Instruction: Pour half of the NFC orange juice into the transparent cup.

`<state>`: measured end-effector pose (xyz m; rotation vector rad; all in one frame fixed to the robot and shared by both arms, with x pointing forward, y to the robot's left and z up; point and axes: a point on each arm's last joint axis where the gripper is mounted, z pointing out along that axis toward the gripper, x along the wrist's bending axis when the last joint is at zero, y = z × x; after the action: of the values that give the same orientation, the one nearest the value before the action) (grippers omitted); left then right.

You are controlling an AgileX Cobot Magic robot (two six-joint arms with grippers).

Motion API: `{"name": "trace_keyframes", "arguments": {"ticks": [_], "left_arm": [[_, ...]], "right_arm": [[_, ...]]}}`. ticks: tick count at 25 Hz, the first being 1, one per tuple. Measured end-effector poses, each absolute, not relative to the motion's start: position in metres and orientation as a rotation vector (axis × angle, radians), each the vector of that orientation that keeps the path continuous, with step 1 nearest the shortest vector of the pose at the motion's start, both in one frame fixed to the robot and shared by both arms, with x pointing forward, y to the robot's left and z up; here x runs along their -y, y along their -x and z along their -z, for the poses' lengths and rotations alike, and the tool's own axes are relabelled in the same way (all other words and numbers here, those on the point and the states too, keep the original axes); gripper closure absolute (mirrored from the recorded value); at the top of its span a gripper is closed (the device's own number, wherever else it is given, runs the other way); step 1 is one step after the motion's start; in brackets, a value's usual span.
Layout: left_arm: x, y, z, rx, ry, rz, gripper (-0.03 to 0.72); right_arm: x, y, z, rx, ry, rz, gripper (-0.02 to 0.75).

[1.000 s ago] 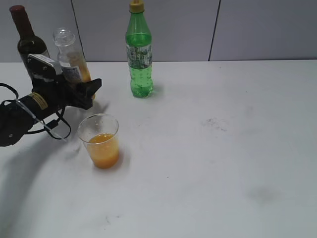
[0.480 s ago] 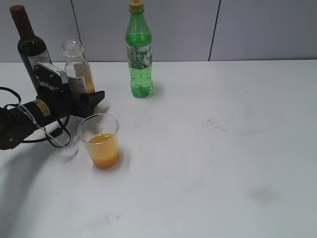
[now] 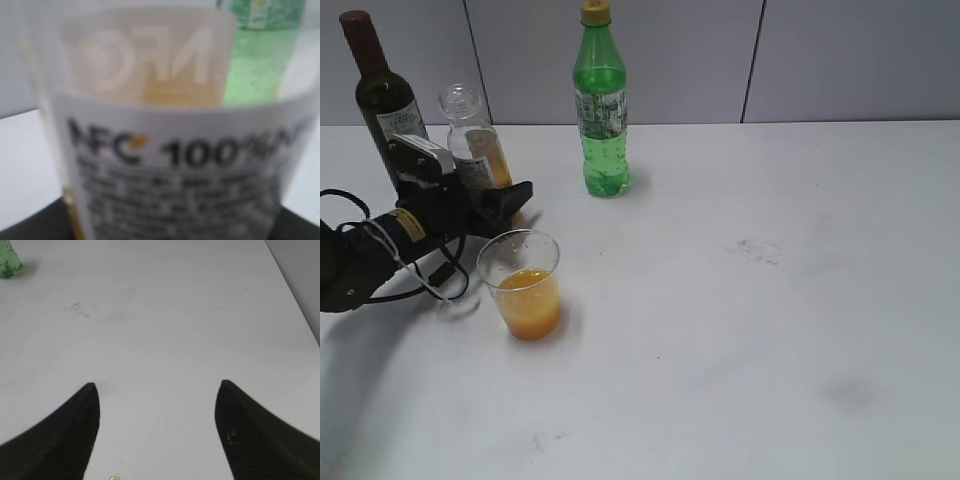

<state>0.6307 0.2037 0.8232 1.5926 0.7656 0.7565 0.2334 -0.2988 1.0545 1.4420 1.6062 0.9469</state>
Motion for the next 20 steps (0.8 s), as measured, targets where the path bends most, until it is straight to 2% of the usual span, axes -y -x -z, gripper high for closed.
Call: {"name": "trace_keyframes", "arguments": {"ticks": [13,20], "left_arm": [[-0.203,-0.639,-0.827,-0.753,-1.584,-0.776,0.092],[-0.203,-0.634,-0.836,-0.741,-1.566,-0.781,0.084]], "right_arm": [[0.299,-0.233,-1.055,-1.606,-1.442,-0.947,0.186],[0.299,-0.233,-1.055,-1.606,-1.442,-0.947,0.186]]}}
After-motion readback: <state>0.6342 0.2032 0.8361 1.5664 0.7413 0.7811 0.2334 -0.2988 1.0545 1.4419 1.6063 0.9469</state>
